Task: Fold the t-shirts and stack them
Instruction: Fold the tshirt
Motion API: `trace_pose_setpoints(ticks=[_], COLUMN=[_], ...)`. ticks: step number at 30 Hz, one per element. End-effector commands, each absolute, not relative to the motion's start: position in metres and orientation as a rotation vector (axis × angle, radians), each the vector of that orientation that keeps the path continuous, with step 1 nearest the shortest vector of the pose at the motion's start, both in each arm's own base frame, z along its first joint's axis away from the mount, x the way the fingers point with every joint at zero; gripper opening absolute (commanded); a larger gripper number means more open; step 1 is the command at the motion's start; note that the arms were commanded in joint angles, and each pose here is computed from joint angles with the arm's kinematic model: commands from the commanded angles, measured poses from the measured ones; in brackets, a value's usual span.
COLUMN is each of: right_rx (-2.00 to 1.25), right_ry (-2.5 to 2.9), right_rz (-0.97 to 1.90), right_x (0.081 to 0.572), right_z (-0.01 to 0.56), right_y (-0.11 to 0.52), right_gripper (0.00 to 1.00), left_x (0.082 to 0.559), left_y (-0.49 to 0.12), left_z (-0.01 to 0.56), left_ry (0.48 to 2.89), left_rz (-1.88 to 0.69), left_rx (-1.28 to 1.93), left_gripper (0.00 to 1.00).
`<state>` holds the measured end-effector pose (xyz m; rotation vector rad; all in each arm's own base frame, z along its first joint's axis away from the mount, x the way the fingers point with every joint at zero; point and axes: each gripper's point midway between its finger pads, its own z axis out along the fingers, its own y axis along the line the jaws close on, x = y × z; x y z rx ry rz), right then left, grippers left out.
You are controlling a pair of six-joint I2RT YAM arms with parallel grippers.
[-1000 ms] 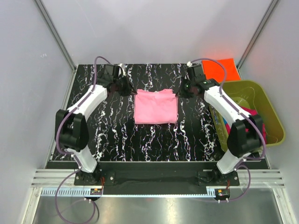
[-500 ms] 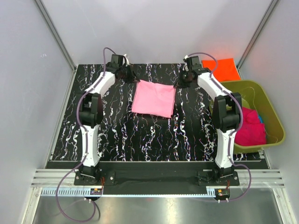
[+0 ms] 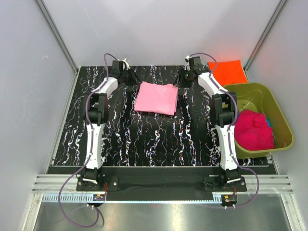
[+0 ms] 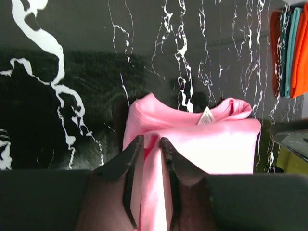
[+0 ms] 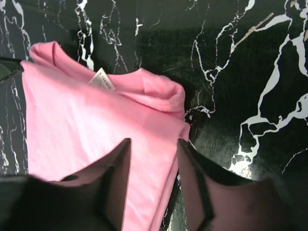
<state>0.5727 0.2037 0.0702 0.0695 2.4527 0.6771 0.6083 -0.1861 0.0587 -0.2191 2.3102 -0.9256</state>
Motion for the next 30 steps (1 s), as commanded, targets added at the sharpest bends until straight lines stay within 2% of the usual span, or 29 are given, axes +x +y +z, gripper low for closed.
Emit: trace_pose_setpoints(ticks=[1, 2, 4, 7, 10, 15, 23, 30], right_rx=[0.038, 0.034, 0.025, 0.0, -0.008, -0.017, -0.049, -0.06], right_ry=[2.364, 2.355, 2.357, 2.384, 2.426, 2.464, 2.555, 2.576], right_rz=[0.7, 0.697, 0.692, 0.707, 0.774, 0.857, 0.857, 0.912], right_x=[0.592, 0.593, 0.589, 0.573, 0.547, 0.513, 0.467, 0.443], right_z=[0.099, 0.106, 0.112, 0.116, 0.116, 0.118, 0.089, 0.071], right_y=[0.2, 0.198, 0.193, 0.193, 0.198, 0.205, 0.214, 0.224], right_gripper=[0.54, 0.61, 0.66, 0.75, 0.77, 0.79, 0.8, 0.79], left_x=[0.634, 0.636, 0.631, 0.621, 0.604, 0.574, 0.515, 0.478], left_y=[-0.185, -0.174, -0.162, -0.14, -0.13, -0.148, -0.181, -0.17], left_z=[0.115, 0.116, 0.123, 0.136, 0.15, 0.171, 0.12, 0.083], left_ry=[2.121, 2.119, 2.12, 2.124, 2.143, 2.151, 2.312, 2.431], left_rz=[-0.972, -0.96, -0.947, -0.894, -0.813, -0.886, -0.973, -0.796], left_rx=[-0.108, -0.127, -0.152, -0.187, -0.18, -0.119, -0.08, -0.081], left_gripper=[0.26, 0.27, 0.32, 0.32, 0.34, 0.33, 0.29, 0.32])
